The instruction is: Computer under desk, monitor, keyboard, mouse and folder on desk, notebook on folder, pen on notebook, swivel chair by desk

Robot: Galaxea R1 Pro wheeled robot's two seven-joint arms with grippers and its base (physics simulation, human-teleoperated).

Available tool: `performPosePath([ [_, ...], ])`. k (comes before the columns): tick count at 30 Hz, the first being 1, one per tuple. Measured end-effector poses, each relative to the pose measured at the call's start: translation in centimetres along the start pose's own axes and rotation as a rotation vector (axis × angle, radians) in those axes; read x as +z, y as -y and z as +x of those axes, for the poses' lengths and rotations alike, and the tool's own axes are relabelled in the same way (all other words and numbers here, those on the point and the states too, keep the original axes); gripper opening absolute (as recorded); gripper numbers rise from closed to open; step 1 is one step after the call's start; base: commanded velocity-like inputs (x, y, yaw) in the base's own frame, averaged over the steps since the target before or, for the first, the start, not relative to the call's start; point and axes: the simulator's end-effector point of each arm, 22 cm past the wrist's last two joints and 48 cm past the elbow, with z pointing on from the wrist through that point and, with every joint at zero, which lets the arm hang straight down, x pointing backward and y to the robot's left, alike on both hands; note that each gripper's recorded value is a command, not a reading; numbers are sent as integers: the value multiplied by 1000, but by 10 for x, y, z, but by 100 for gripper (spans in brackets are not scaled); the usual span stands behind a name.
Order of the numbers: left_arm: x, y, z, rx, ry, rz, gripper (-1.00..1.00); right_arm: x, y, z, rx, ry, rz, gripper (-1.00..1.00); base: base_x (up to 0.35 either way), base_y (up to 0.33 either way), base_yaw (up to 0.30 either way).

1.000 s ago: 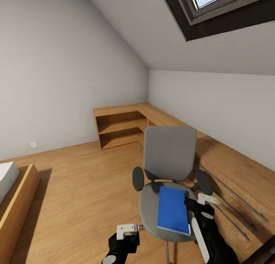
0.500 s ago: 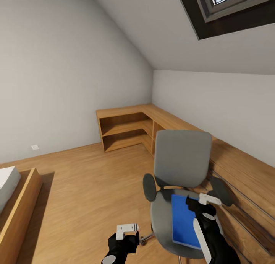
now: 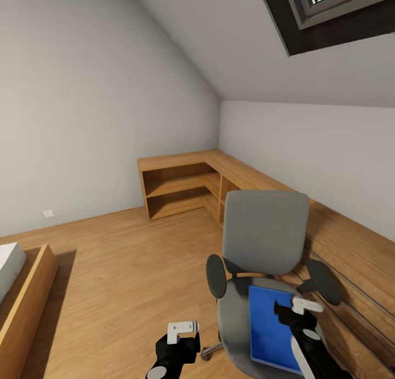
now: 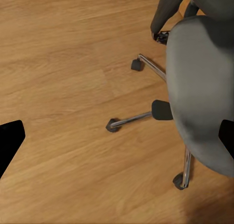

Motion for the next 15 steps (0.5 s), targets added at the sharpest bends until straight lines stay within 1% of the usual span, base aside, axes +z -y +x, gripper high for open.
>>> performPosePath([
  [4,0,0,0,0,0,0,100,11,0,7,-4,6,-15,100,62,0,0],
  [7,0,0,0,0,2,-1,100,26,2,18,-9,-8,-21,100,224,0,0],
  [9,0,0,-1,1,3,-1,100,35,6,16,-11,-6,-23,100,271,0,0],
  [12,0,0,-1,1,3,-1,100,42,6,8,-7,4,-39,100,141,0,0],
  [15,-1,1,-1,-1,4,2,100,44,6,5,-4,7,-46,100,52,0,0],
])
